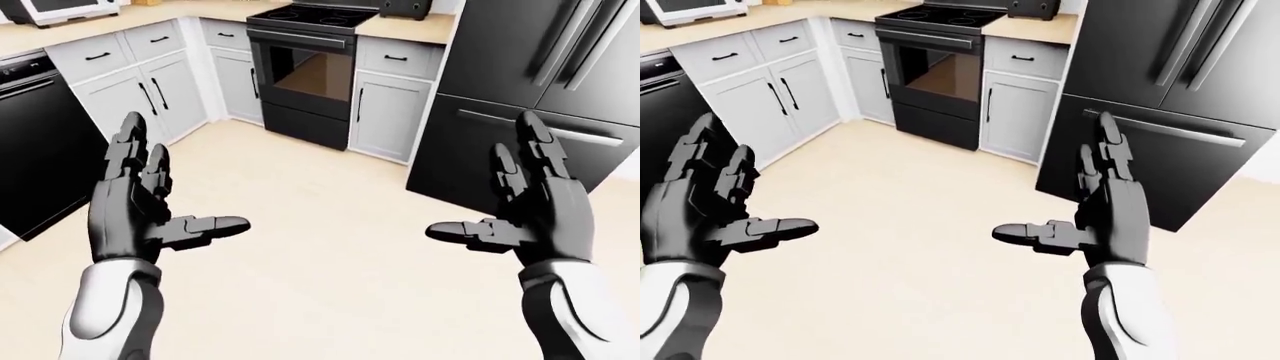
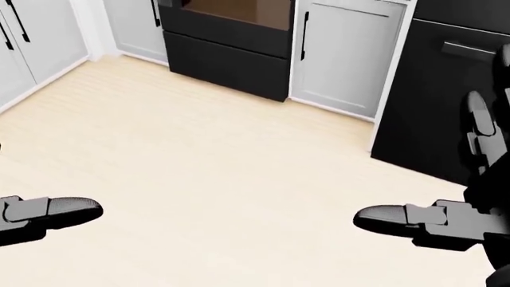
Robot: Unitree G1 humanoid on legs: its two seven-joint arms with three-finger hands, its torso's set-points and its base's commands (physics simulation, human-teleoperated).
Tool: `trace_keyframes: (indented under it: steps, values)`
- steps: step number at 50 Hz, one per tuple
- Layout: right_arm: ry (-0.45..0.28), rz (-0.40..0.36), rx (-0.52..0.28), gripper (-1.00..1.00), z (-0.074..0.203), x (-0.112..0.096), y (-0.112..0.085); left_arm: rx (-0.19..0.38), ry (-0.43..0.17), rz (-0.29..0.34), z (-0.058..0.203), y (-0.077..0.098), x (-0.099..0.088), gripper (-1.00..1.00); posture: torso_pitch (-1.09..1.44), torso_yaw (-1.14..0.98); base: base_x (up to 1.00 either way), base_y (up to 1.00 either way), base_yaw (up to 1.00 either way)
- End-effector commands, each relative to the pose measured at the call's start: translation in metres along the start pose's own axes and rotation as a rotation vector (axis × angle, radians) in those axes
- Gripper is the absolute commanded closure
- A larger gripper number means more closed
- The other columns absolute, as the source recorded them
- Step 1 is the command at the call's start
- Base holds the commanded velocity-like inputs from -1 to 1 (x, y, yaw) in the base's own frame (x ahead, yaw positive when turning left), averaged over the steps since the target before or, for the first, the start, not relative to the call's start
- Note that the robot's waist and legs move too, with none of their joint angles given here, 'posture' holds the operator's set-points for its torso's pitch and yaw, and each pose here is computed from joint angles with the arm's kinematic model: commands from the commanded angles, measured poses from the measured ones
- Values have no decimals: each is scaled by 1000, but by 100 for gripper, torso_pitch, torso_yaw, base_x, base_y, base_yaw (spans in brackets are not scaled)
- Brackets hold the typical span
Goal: Navigate to the stove.
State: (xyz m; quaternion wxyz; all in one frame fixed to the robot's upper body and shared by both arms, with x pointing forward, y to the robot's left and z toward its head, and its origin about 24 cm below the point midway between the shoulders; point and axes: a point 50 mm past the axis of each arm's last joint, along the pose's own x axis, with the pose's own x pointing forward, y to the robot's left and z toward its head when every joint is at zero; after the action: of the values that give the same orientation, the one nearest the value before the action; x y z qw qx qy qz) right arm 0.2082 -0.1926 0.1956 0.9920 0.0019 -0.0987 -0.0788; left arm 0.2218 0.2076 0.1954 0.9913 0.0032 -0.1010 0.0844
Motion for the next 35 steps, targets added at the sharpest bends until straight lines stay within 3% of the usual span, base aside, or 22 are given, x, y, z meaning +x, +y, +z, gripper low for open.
trace_keyframes:
  steps: [1,35]
  values:
    - [-88,31,6,-100,14,-2,4,14,-99,16,16,2,-2,-100,0,0,18,0,0]
    - [-82,33,6,-100,11,-2,6,16,-96,15,14,2,-3,-100,0,0,18,0,0]
